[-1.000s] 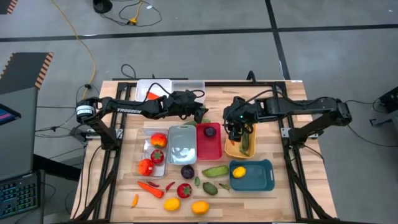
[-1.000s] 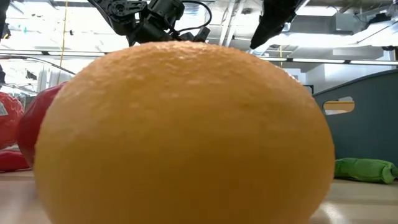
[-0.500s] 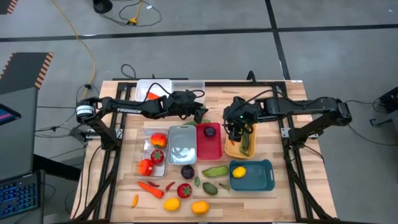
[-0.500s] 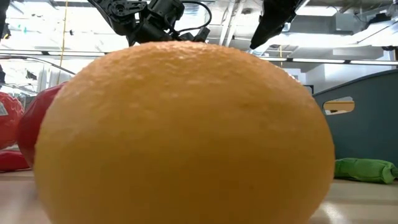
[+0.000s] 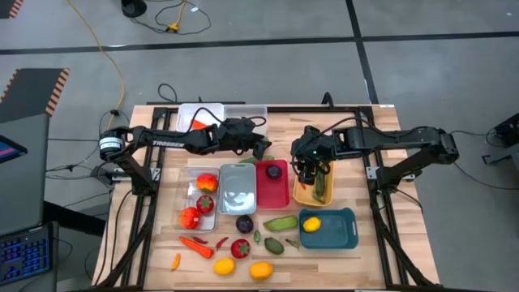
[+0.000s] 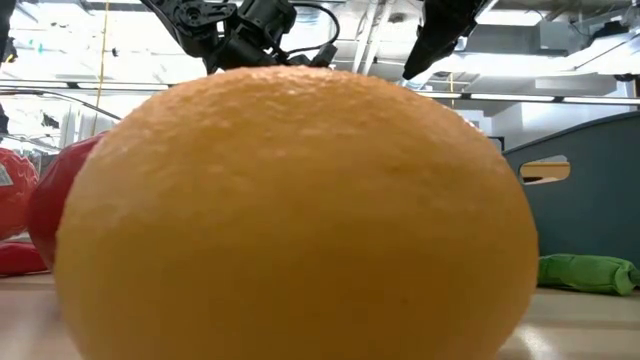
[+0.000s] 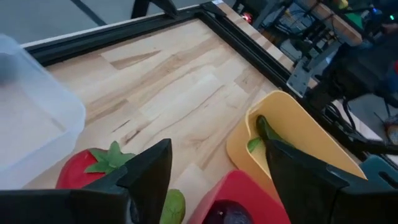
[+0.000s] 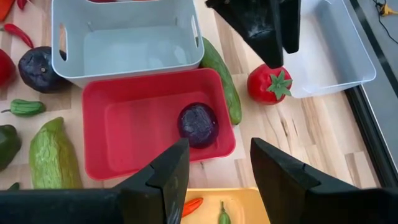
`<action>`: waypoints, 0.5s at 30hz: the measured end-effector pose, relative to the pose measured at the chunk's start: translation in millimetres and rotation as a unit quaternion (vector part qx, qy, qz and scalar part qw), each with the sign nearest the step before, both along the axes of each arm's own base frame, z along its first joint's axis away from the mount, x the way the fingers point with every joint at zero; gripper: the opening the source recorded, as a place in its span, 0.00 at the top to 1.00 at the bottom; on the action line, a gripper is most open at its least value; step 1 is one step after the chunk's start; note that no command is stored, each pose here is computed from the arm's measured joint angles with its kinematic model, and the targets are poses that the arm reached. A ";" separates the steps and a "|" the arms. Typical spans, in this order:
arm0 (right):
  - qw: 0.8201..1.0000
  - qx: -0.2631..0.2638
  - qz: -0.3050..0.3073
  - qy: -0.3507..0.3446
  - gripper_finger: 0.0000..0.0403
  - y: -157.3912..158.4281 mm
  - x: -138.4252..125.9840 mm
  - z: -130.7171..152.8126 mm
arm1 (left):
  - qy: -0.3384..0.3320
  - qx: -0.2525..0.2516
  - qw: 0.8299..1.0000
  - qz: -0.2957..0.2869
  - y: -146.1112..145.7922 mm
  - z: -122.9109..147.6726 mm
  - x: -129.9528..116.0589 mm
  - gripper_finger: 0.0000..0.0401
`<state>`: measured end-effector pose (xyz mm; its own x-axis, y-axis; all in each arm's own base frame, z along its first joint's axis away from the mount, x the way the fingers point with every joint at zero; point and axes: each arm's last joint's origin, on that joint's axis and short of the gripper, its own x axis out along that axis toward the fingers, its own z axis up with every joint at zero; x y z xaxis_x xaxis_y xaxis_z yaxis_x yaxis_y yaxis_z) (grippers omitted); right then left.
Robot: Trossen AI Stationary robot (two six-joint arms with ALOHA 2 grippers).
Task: Sort produce into baskets
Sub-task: Put the red tomato into the bottom transparent bin
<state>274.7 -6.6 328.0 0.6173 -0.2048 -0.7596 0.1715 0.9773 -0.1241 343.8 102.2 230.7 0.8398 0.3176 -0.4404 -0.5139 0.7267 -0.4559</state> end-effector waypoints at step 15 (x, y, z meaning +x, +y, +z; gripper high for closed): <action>1.000 0.002 0.001 0.000 0.51 0.1 0.0 0.0 | -0.018 -0.111 0.988 0.104 36.2 -4.8 -15.7 0.24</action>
